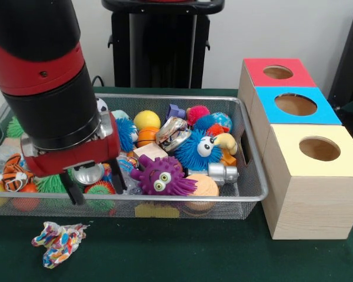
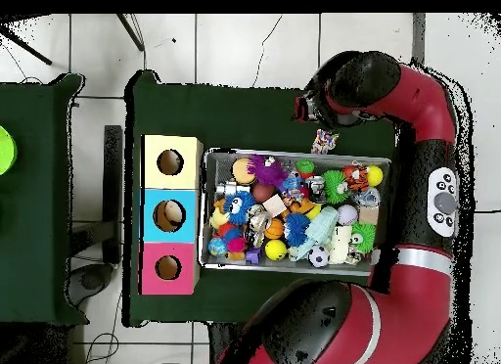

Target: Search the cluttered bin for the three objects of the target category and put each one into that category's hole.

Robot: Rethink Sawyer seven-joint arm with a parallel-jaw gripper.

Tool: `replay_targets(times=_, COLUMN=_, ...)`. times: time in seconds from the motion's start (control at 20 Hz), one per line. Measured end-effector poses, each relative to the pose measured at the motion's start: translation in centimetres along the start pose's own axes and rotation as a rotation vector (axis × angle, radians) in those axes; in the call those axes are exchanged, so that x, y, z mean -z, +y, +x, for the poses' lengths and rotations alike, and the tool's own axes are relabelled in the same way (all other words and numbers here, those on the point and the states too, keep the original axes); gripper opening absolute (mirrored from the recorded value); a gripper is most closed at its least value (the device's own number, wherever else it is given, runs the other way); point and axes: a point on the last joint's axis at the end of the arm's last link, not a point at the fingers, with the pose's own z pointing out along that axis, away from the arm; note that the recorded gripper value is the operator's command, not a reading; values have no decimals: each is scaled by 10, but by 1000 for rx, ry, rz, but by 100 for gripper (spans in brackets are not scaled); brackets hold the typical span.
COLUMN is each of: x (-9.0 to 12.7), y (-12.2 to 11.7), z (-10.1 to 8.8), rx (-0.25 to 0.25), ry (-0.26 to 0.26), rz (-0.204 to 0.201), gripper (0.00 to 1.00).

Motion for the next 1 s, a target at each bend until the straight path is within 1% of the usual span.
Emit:
replay_targets(times=0.15, x=3, y=-4, z=1, rx=-4, ry=0, rz=13, gripper=100)
replay_targets(times=0.25, x=8, y=-13, z=6, rx=-10, ry=13, rz=46, gripper=100)
replay_targets(times=0.35, x=12, y=-19, z=11, rx=-13, ry=24, rz=70, gripper=100)
replay_targets(times=0.5, x=25, y=-36, z=22, rx=-25, ry=49, rz=137, gripper=100)
replay_targets(times=0.55, x=27, y=-38, z=23, rx=-27, ry=51, rz=145, gripper=100)
replay_targets(times=0.6, x=35, y=-44, z=28, rx=-36, ry=58, rz=171, gripper=100)
replay_targets(times=0.65, x=39, y=-47, z=30, rx=-40, ry=60, rz=183, gripper=100)
replay_targets(times=0.75, x=59, y=-59, z=38, rx=-66, ry=70, rz=240, gripper=100)
replay_targets(times=0.8, x=64, y=-61, z=39, rx=-72, ry=69, rz=252, gripper=100)
replay_targets(times=1.0, x=94, y=-72, z=45, rx=-118, ry=51, rz=323, gripper=100)
